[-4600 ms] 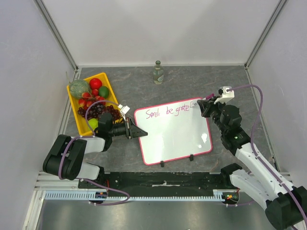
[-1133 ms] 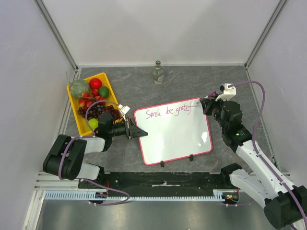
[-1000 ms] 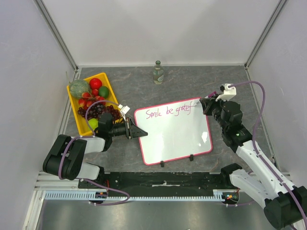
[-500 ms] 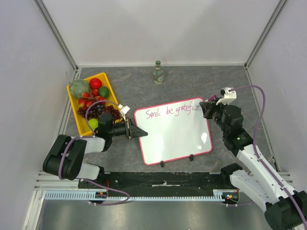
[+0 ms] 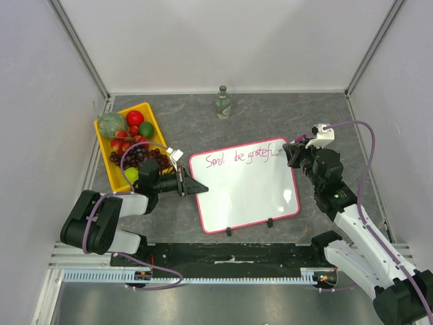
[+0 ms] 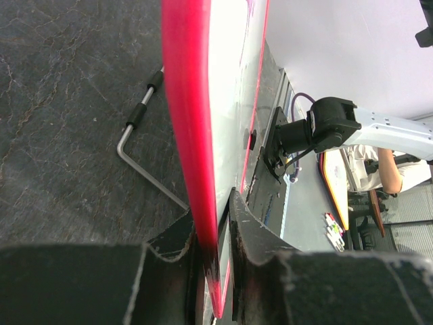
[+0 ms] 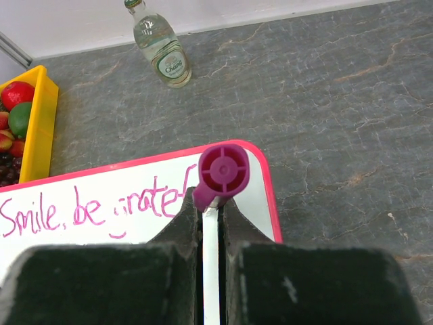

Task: Write a sentence on the whiteboard
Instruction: Write a sentence on the whiteboard, then place the whiteboard at the center of the board.

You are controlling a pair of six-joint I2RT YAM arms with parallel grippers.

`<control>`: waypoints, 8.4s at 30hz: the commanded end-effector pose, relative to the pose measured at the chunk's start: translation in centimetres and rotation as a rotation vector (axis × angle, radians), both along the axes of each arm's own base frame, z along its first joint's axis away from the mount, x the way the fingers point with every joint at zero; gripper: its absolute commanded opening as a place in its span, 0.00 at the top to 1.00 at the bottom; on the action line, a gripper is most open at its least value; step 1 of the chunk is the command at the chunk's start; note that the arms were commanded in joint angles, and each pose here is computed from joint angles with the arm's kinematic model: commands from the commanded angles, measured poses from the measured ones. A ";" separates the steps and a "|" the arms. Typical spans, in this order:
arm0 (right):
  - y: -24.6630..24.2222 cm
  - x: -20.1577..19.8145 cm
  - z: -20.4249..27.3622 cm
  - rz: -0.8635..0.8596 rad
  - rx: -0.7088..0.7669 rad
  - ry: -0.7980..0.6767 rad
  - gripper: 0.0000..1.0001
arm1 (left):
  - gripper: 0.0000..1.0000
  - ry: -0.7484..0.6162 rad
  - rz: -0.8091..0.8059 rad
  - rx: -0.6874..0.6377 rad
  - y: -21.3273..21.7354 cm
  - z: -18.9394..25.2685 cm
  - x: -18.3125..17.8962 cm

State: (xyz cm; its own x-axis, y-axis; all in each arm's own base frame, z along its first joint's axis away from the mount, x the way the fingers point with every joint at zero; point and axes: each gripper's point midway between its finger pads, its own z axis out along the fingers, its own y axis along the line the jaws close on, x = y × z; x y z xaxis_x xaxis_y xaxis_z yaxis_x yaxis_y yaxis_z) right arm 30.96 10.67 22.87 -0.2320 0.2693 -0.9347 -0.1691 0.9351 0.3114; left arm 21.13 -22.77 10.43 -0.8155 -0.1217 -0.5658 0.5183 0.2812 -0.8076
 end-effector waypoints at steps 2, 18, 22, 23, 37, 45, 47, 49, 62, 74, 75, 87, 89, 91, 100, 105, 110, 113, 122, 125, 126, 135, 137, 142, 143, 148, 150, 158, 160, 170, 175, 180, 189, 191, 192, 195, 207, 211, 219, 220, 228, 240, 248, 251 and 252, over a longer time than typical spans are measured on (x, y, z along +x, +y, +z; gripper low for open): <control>-1.2 0.9 1.0 -0.059 -0.032 -0.013 1.00 | 0.98 -0.049 0.009 0.061 0.2 -1.8 -0.1; -1.2 1.9 3.1 -0.076 -0.012 -0.057 1.00 | 0.98 -0.049 0.007 0.060 0.1 -1.8 -0.1; -1.0 1.9 3.2 -0.070 -0.009 -0.059 1.00 | 0.98 -0.049 0.007 0.060 0.1 -1.8 -0.1; -1.1 1.8 2.9 -0.071 -0.011 -0.055 1.00 | 0.98 -0.049 0.007 0.060 0.1 -1.8 -0.1; -0.7 0.9 0.1 -0.037 -0.018 0.000 1.00 | 0.98 -0.049 0.007 0.060 0.1 -1.8 -0.1; -0.8 0.3 -0.6 -0.033 -0.023 0.016 1.00 | 0.98 -0.049 0.007 0.060 0.1 -1.8 -0.1; -0.9 0.2 -0.7 -0.034 -0.023 0.018 1.00 | 0.98 -0.048 0.008 0.060 0.1 -1.8 -0.1; -1.0 0.1 -0.6 -0.039 -0.023 0.016 1.00 | 0.98 -0.049 0.007 0.060 0.1 -1.8 -0.1; -1.0 0.2 2.2 -0.038 0.002 -0.037 1.00 | 0.98 -0.049 0.009 0.061 0.2 -1.8 -0.1; -1.3 0.3 6.3 -0.059 0.037 -0.122 1.00 | 0.98 -0.049 0.010 0.061 0.2 -1.8 -0.1; -1.5 0.4 6.4 -0.065 0.032 -0.123 1.00 | 0.98 -0.052 0.010 0.061 0.2 -1.7 0.0; -1.5 2.3 6.5 -0.091 0.044 -0.124 1.00 | 0.98 -0.051 0.011 0.060 0.2 -1.7 -0.1; -1.4 2.5 6.5 -0.093 0.049 -0.123 1.00 | 0.98 -0.052 0.010 0.061 0.2 -1.7 -0.1; -1.6 2.7 6.6 -0.101 0.053 -0.128 1.00 | 0.98 -0.051 0.010 0.061 0.2 -1.8 -0.1; -1.7 3.5 6.1 -0.104 0.049 -0.117 1.00 | 0.98 -0.051 0.009 0.060 0.2 -1.8 -0.1; -1.7 3.8 5.1 -0.099 0.055 -0.100 1.00 | 0.98 -0.052 0.009 0.060 0.2 -1.7 -0.1; -1.4 3.5 4.1 -0.075 0.060 -0.081 1.00 | 0.98 -0.051 0.009 0.060 0.2 -1.8 -0.1; -1.2 3.3 3.5 -0.063 0.060 -0.070 1.00 | 0.98 -0.051 0.009 0.060 0.2 -1.8 -0.1; -1.3 2.5 1.3 -0.053 0.048 -0.024 1.00 | 0.98 -0.049 0.009 0.060 0.2 -1.8 -0.1; -1.3 2.2 0.6 -0.047 0.047 -0.011 1.00 | 0.98 -0.049 0.011 0.060 0.2 -1.8 -0.1; -1.3 2.1 0.4 -0.045 0.046 -0.006 1.00 | 0.98 -0.049 0.010 0.061 0.2 -1.8 -0.1; -1.3 1.1 -1.1 -0.035 0.049 0.023 1.00 | 0.98 -0.052 0.009 0.060 0.2 -1.7 -0.1; -1.2 0.9 -1.3 -0.031 0.051 0.027 1.00 | 0.98 -0.049 0.007 0.060 0.2 -1.8 -0.1; -1.3 0.6 -1.4 -0.029 0.051 0.030 1.00 | 0.98 -0.051 0.009 0.060 0.2 -1.8 -0.1; -1.3 0.5 -1.4 -0.031 0.051 0.030 1.00 | 0.98 -0.049 0.010 0.061 0.2 -1.8 -0.1; -1.4 0.3 -1.6 -0.028 0.048 0.036 1.00 | 0.98 -0.051 0.009 0.060 0.2 -1.8 -0.1; -1.4 0.2 -1.7 -0.030 0.049 0.037 1.00 | 0.98 -0.049 0.009 0.061 0.2 -1.8 -0.1; -1.7 -0.3 -2.0 -0.036 0.044 0.044 1.00 | 0.98 -0.049 0.009 0.061 0.2 -1.8 -0.1; -1.8 -0.3 -1.9 -0.039 0.039 0.043 1.00 | 0.98 -0.051 0.007 0.060 0.2 -1.8 -0.1; -2.1 -0.4 -0.8 -0.051 0.037 0.020 1.00 | 0.98 -0.051 0.010 0.060 0.2 -1.8 -0.1; -2.2 -0.2 -0.1 -0.059 0.032 0.004 1.00 | 0.98 -0.051 0.009 0.060 0.2 -1.8 -0.1; -2.4 0.3 1.3 -0.071 0.033 -0.020 1.00 | 0.98 -0.051 0.010 0.061 0.2 -1.8 -0.1; -2.5 0.7 4.6 -0.080 0.058 -0.085 1.00 | 0.98 -0.051 0.010 0.061 0.2 -1.8 -0.1; -2.3 0.5 5.3 -0.070 0.074 -0.100 1.00 | 0.98 -0.052 0.010 0.061 0.2 -1.7 -0.1; -2.3 0.3 5.6 -0.072 0.084 -0.107 1.00 | 0.98 -0.051 0.010 0.061 0.2 -1.8 -0.1; -2.4 -0.1 6.1 -0.070 0.098 -0.121 1.00 | 0.98 -0.051 0.012 0.061 0.2 -1.8 0.0; -2.0 -0.6 5.8 -0.048 0.109 -0.112 1.00 | 0.98 -0.052 0.009 0.060 0.2 -1.7 -0.1; -1.6 -0.9 5.1 -0.026 0.117 -0.096 1.00 | 0.98 -0.055 0.011 0.061 0.2 -1.7 -0.1; -0.6 -1.9 3.6 0.037 0.126 -0.043 1.00 | 0.88 -0.077 0.021 0.057 0.3 -1.2 -0.2; -0.6 -2.0 3.4 0.043 0.127 -0.038 1.00 | 0.85 -0.080 0.021 0.058 0.3 -1.2 -0.2; 1.0 -3.8 1.7 0.140 0.157 0.038 1.00 | 0.58 -0.133 0.053 0.071 0.7 -0.5 -0.3; 2.5 -7.9 -0.9 0.252 0.220 0.172 1.00 | 0.11 -0.244 0.148 0.098 1.8 0.8 -0.1; 4.0 -11.2 -3.9 0.330 0.325 0.323 1.00 | 0.07 -0.308 0.229 0.119 2.8 1.7 0.2; 4.1 -12.2 -4.9 0.340 0.342 0.370 1.00 | 0.06 -0.318 0.243 0.124 3.0 1.8 0.3; 4.2 -12.6 -5.3 0.346 0.346 0.389 1.00 | 0.06 -0.317 0.242 0.124 3.0 1.7 0.3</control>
